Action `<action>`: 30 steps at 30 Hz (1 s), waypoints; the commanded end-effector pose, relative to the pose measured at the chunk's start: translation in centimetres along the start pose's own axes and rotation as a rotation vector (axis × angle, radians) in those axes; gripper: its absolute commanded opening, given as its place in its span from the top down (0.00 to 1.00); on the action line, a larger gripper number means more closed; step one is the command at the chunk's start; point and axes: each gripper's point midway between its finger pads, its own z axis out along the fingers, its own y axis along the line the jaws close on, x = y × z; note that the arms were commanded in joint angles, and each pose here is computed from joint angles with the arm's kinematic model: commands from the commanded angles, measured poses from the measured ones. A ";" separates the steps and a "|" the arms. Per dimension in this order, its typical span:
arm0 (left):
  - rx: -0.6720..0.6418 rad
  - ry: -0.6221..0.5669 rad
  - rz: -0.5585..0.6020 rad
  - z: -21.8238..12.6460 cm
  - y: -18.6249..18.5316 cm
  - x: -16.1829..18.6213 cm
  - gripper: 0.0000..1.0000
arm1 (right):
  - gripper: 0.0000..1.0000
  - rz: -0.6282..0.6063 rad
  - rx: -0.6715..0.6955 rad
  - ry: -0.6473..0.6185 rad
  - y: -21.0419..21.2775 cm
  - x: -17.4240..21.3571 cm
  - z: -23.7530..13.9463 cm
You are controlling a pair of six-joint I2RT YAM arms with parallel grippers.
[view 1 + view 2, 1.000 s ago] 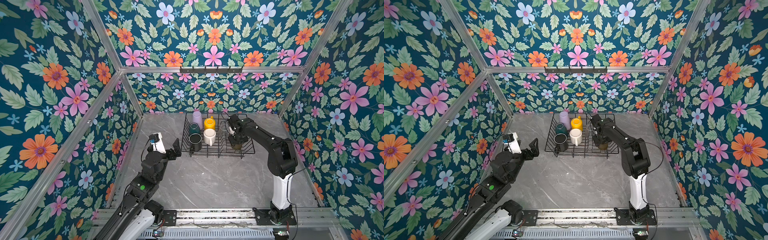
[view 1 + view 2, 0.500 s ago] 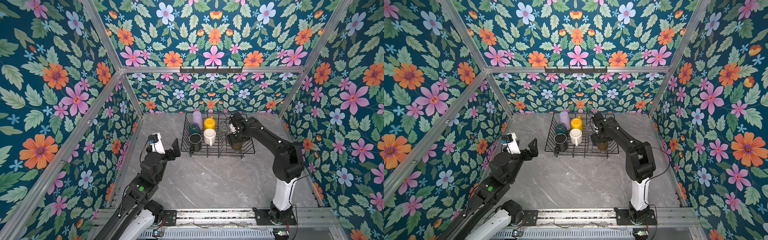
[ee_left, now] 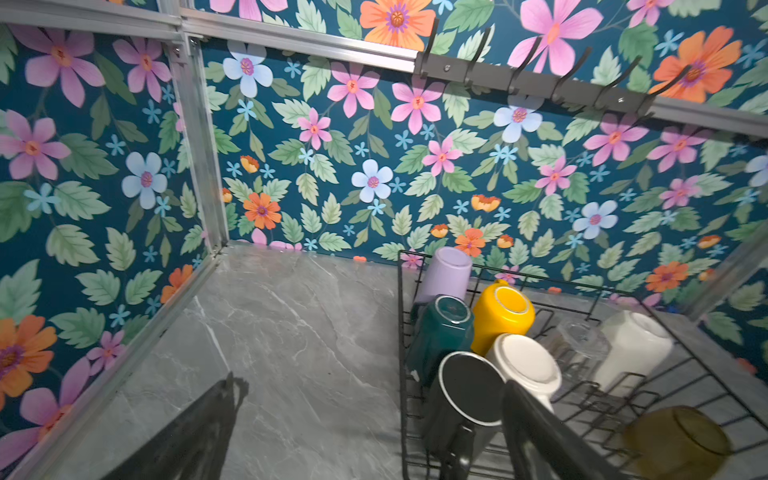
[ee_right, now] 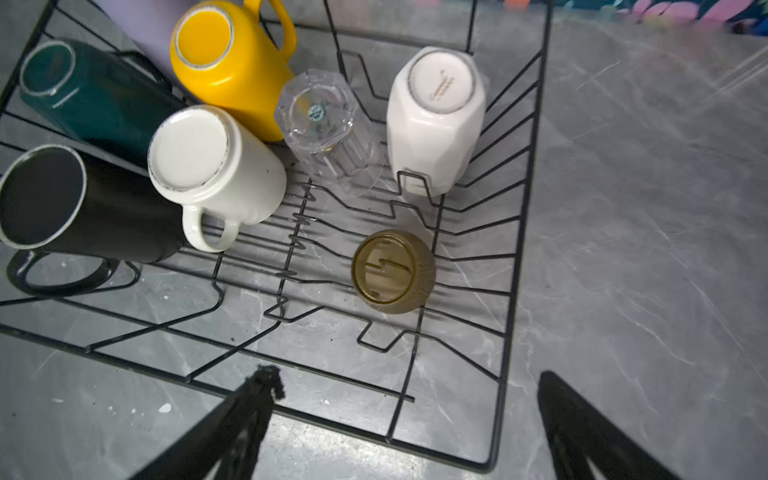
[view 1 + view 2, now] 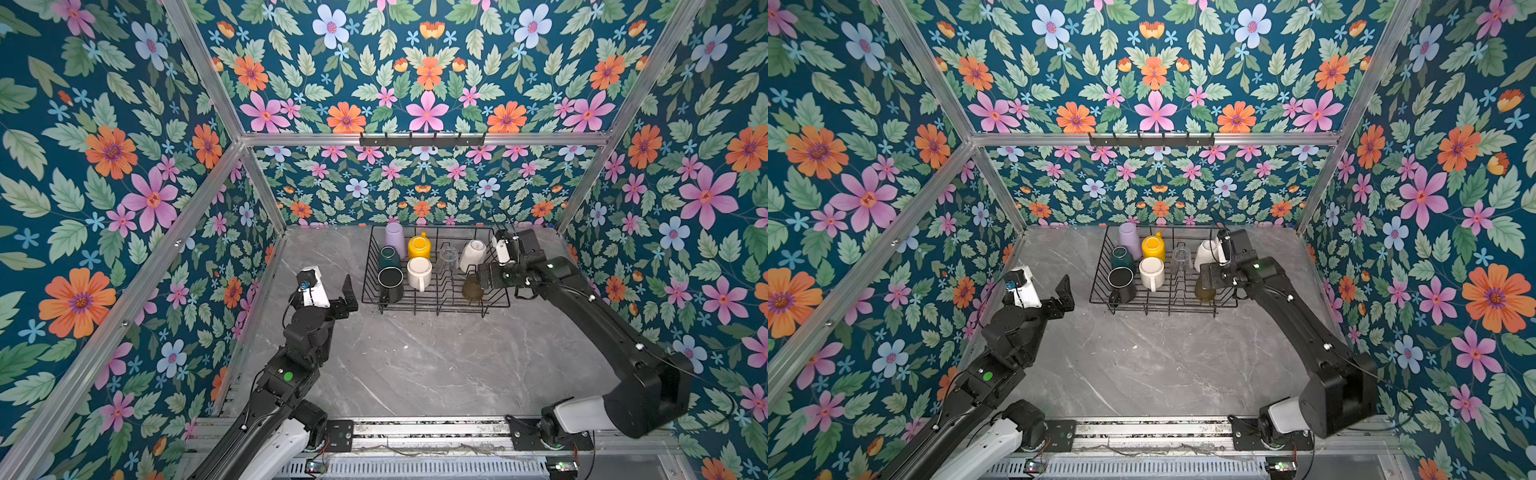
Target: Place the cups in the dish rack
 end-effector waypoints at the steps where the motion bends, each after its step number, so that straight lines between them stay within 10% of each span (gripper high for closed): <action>1: -0.179 -0.120 0.063 0.3 2.7 -1.8 0.00 | 0.01 0.057 0.040 -0.205 -1.9 -2.5 -1.1; 21: -0.419 0.058 0.103 5.7 13.4 13.2 0.00 | 0.01 0.108 0.343 -0.468 -12.8 5.0 3.8; 30: -0.334 -0.039 0.111 7.4 12.1 12.9 0.00 | 0.01 0.101 0.284 -0.518 -13.5 7.0 6.5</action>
